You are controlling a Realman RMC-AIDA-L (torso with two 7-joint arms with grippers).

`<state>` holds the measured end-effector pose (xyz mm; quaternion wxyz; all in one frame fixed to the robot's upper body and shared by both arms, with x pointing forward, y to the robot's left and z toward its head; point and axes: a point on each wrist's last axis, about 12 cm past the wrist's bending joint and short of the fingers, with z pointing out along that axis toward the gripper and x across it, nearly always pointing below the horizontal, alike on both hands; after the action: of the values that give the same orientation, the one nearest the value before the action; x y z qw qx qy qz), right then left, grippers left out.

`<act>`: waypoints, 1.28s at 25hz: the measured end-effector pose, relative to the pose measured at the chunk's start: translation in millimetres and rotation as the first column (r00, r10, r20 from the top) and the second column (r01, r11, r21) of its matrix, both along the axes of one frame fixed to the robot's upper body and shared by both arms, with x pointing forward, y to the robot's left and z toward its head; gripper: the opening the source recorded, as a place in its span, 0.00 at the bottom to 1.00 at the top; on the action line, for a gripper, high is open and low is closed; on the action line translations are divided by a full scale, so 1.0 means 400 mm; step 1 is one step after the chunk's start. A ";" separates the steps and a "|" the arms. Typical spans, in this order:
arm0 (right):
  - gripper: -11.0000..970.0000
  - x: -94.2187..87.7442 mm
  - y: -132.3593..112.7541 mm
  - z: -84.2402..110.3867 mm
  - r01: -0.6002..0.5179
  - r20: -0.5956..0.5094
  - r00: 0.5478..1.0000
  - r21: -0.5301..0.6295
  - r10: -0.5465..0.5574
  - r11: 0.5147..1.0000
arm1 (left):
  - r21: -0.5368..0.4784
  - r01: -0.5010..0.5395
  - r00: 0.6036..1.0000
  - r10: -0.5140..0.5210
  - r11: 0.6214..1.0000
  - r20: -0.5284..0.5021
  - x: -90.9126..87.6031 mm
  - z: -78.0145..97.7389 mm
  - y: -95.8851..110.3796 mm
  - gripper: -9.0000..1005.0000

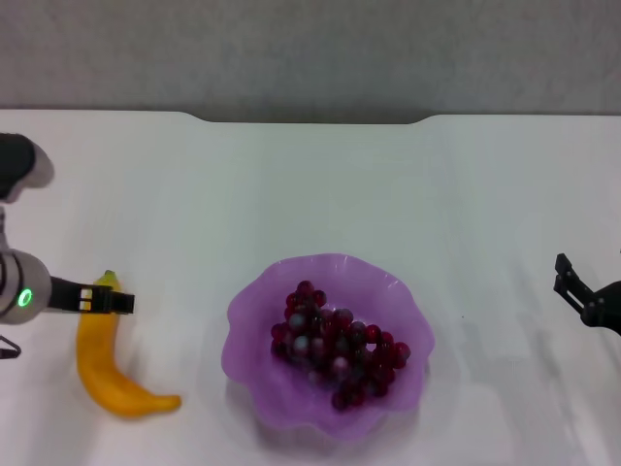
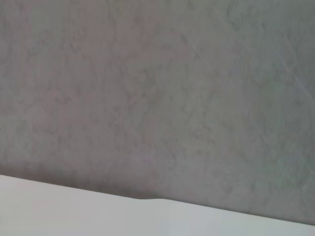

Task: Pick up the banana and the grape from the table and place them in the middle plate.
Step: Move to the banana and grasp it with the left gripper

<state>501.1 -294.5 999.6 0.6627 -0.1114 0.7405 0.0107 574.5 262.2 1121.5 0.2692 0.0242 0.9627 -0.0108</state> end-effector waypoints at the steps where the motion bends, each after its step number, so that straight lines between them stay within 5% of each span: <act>1: 0.93 0.000 0.000 0.000 0.000 0.000 1.000 0.000 0.000 1.000 | 0.004 0.000 1.000 0.000 1.000 -0.012 0.005 -0.007 -0.002 0.88; 32: 0.93 0.007 0.008 0.003 -0.014 0.003 1.000 0.002 0.014 1.000 | 0.034 -0.025 0.996 0.028 0.999 -0.088 0.037 -0.110 0.012 0.88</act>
<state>504.0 -291.5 1000.9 0.6637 -0.1158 0.7388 0.0159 589.3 267.2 1077.5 0.2260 0.0151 0.9740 0.0074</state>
